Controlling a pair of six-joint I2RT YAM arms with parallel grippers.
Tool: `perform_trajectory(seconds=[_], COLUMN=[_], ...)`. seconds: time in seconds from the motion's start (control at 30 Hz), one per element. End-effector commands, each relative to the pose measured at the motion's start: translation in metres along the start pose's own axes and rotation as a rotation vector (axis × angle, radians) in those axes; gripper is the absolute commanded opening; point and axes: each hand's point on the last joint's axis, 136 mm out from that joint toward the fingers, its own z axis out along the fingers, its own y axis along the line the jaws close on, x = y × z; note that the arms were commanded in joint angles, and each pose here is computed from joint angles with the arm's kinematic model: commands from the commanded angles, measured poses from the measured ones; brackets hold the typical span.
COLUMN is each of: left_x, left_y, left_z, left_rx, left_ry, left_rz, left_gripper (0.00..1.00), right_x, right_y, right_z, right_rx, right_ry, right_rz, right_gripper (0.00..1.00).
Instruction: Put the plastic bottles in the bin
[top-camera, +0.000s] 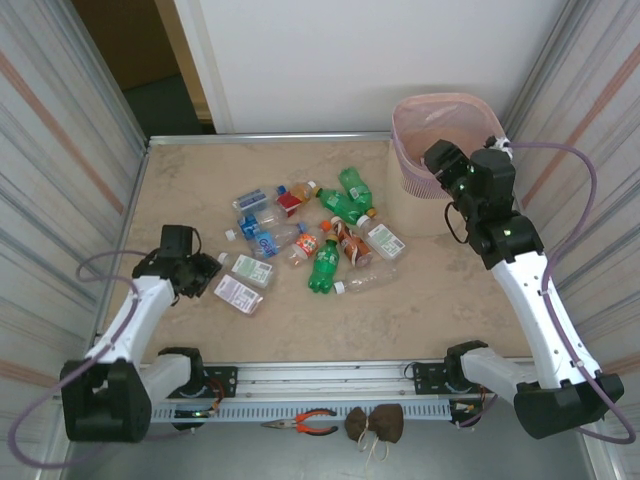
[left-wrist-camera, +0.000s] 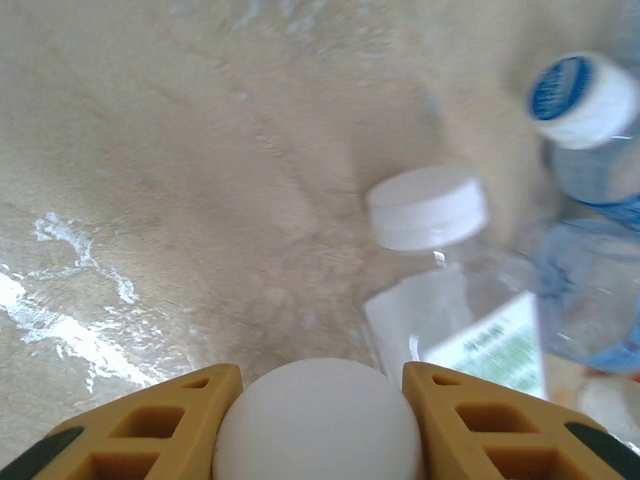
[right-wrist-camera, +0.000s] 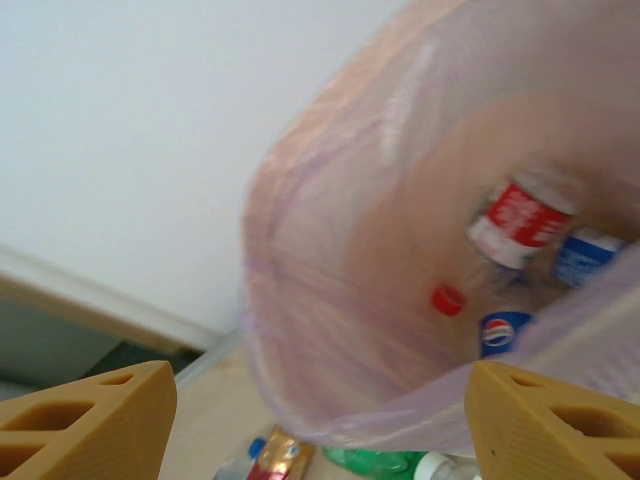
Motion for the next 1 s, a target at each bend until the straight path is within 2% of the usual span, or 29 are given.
perform_trajectory(seconds=[0.0, 0.07, 0.27, 0.43, 0.7, 0.97], left_x=[-0.009, -0.013, -0.005, 0.005, 0.032, 0.086], left_y=[-0.016, -0.033, -0.099, -0.142, -0.187, -0.21], left_z=[-0.028, -0.044, -0.101, -0.15, -0.228, -0.305], left_rx=[0.09, 0.183, 0.575, 0.872, 1.19, 1.512], left_ry=[-0.061, -0.097, -0.166, -0.226, -0.347, -0.428], left_rz=[0.082, 0.136, 0.37, 0.534, 0.848, 1.194], left_gripper=[0.34, 0.33, 0.32, 0.28, 0.25, 0.2], right_x=[0.01, 0.022, 0.061, 0.1, 0.148, 0.182], right_y=[0.049, 0.061, 0.096, 0.126, 0.168, 0.186], right_z=[-0.008, -0.007, -0.01, -0.028, -0.082, -0.142], right_rx=[-0.254, -0.331, -0.591, -0.752, -1.047, -1.363], right_ry=[0.065, 0.117, 0.245, 0.311, 0.347, 0.468], right_rz=[-0.159, -0.191, -0.246, -0.398, -0.62, -0.695], right_gripper=[0.75, 0.76, 0.78, 0.79, 0.83, 0.88])
